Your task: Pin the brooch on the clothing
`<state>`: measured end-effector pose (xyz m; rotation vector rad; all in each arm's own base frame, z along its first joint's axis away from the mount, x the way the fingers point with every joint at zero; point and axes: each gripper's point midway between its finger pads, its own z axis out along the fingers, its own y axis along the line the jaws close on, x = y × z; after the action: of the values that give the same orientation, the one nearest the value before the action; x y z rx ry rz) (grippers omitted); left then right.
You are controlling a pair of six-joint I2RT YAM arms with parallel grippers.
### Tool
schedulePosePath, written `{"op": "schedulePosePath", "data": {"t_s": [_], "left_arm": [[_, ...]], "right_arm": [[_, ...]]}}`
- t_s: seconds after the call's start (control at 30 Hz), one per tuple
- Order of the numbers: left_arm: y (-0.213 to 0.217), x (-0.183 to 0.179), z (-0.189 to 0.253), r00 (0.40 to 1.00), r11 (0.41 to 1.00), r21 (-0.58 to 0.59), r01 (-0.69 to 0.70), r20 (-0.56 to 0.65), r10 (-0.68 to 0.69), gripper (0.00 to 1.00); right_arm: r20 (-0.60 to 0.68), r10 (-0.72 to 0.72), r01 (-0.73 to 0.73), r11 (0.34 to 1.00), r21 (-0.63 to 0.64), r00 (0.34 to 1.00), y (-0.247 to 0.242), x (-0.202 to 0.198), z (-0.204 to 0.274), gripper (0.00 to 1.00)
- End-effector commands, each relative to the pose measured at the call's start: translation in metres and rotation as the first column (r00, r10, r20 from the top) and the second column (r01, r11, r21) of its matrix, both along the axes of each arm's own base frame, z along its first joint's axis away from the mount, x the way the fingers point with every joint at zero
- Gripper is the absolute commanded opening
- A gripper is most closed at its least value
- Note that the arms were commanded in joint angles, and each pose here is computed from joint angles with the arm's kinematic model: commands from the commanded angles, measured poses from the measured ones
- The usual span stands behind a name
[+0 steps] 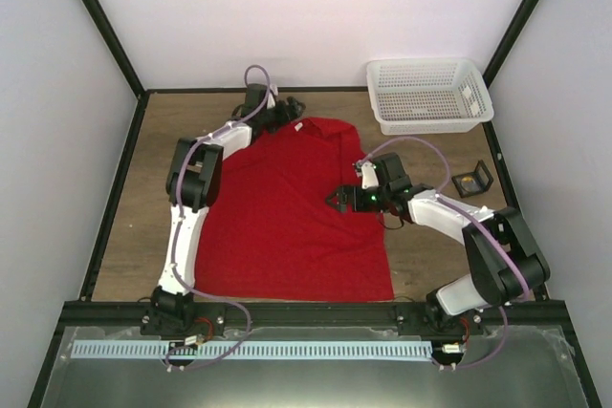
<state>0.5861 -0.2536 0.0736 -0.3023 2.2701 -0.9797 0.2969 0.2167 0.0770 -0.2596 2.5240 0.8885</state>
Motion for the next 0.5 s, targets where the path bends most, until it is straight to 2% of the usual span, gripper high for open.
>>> {"op": "schedulePosePath", "data": {"t_s": [0.0, 0.1, 0.2, 0.23, 0.3, 0.37, 0.47], "left_arm": [[0.018, 0.086, 0.085, 0.951, 0.999, -0.05, 0.022, 0.308, -0.005, 0.95], [0.029, 0.108, 0.12, 0.915, 0.994, 0.104, -0.019, 0.403, -0.024, 0.96], [0.04, 0.093, 0.149, 0.911, 0.986, 0.167, -0.014, 0.409, -0.056, 0.95], [0.043, 0.077, 0.174, 0.903, 0.984, 0.175, -0.011, 0.425, -0.065, 0.96], [0.046, 0.045, 0.183, 0.907, 0.979, 0.202, 0.018, 0.408, -0.101, 0.96], [0.057, 0.012, 0.181, 0.926, 0.97, 0.243, 0.021, 0.362, -0.111, 0.96], [0.07, -0.034, 0.151, 0.957, 0.959, 0.281, 0.039, 0.264, -0.117, 0.96]], "right_arm": [[0.007, -0.006, 0.005, 0.999, 0.051, 1.0, 0.001, -0.004, 0.014, 1.0], [0.017, -0.023, 0.023, 0.999, 0.031, 1.0, -0.004, -0.005, 0.018, 1.0], [0.045, -0.031, 0.031, 0.999, 0.015, 0.998, -0.009, -0.006, 0.026, 1.0], [0.06, -0.03, 0.03, 0.999, 0.013, 0.998, -0.01, -0.006, 0.03, 1.0], [0.073, -0.035, 0.035, 0.999, 0.005, 0.997, -0.011, -0.004, 0.033, 1.0], [0.088, -0.043, 0.043, 0.999, 0.0, 0.995, -0.011, 0.001, 0.034, 1.0], [0.085, -0.053, 0.055, 0.998, -0.016, 0.995, -0.008, 0.016, 0.036, 1.0]]}}
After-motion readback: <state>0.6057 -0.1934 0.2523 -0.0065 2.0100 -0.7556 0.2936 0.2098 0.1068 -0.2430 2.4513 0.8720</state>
